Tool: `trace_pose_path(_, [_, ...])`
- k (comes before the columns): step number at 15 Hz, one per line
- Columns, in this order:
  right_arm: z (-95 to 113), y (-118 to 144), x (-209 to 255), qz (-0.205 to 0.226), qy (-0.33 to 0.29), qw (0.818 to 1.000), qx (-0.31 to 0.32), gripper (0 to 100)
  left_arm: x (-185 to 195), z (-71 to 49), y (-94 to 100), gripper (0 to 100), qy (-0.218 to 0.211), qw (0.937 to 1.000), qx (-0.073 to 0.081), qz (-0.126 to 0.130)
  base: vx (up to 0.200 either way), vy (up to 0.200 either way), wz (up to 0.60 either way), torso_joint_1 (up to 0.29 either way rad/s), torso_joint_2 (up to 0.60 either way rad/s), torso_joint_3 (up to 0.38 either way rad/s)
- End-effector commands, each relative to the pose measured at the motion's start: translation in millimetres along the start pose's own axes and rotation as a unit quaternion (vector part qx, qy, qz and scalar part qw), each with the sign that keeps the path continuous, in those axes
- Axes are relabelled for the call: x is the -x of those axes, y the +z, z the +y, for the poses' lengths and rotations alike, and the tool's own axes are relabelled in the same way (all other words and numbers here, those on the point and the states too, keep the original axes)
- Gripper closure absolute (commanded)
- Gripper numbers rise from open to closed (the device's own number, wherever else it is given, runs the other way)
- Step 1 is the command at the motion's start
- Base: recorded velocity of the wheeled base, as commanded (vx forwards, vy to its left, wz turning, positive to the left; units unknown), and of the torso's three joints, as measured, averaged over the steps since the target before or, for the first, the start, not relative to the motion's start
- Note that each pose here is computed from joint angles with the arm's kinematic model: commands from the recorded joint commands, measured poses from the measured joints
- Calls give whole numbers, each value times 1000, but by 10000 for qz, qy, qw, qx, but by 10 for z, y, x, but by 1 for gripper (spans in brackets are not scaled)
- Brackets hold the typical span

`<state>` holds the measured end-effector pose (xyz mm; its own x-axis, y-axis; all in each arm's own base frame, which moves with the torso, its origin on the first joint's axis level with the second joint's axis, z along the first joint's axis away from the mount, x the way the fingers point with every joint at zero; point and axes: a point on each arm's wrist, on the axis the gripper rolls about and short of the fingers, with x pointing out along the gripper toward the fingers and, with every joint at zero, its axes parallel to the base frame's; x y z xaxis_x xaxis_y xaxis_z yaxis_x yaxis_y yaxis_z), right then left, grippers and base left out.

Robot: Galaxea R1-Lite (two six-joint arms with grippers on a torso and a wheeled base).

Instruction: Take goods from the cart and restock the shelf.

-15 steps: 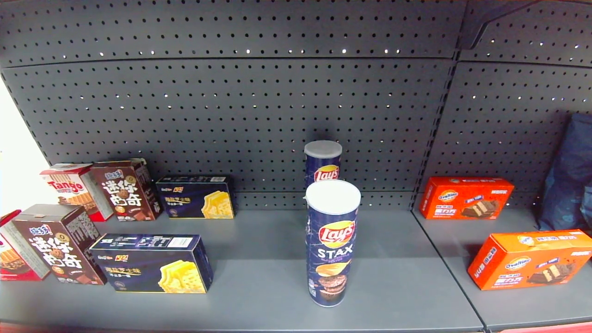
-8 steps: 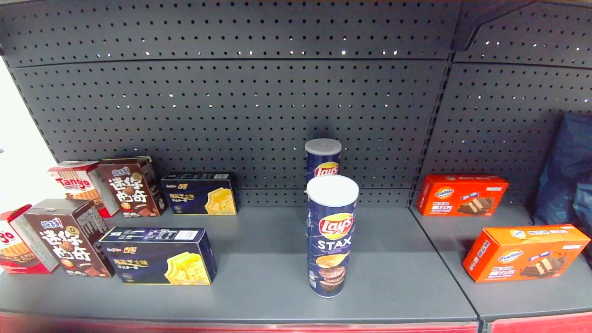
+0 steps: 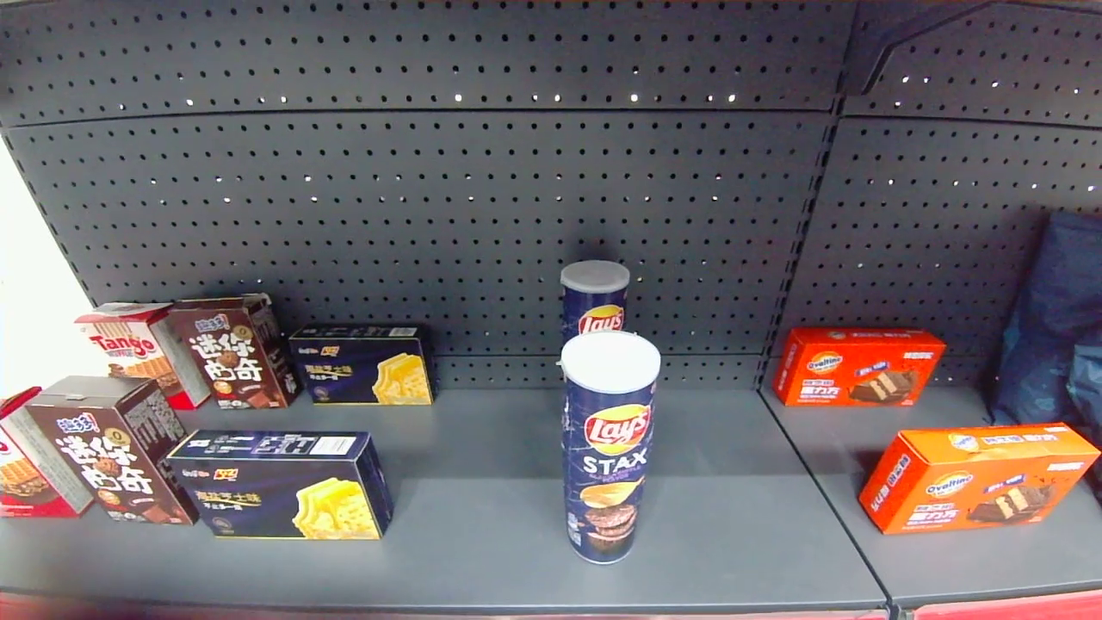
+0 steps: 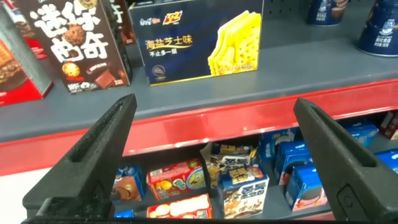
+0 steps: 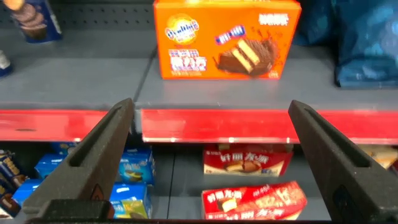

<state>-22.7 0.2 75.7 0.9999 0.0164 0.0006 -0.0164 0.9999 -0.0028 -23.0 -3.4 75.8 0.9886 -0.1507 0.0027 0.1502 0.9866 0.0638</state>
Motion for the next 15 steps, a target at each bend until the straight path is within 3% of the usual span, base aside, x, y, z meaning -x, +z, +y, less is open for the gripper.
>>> trace_pose_path(1, [0,-1,1,-4,2,10000,2,0,1,0,4,0,-2,10000,-7,-9,0,0,0,0,0,0])
trace_pose_path(15, [0,-1,1,-4,2,10000,2,0,0,0,0,0,5,10000,2,-1,0,0,0,0,0,0])
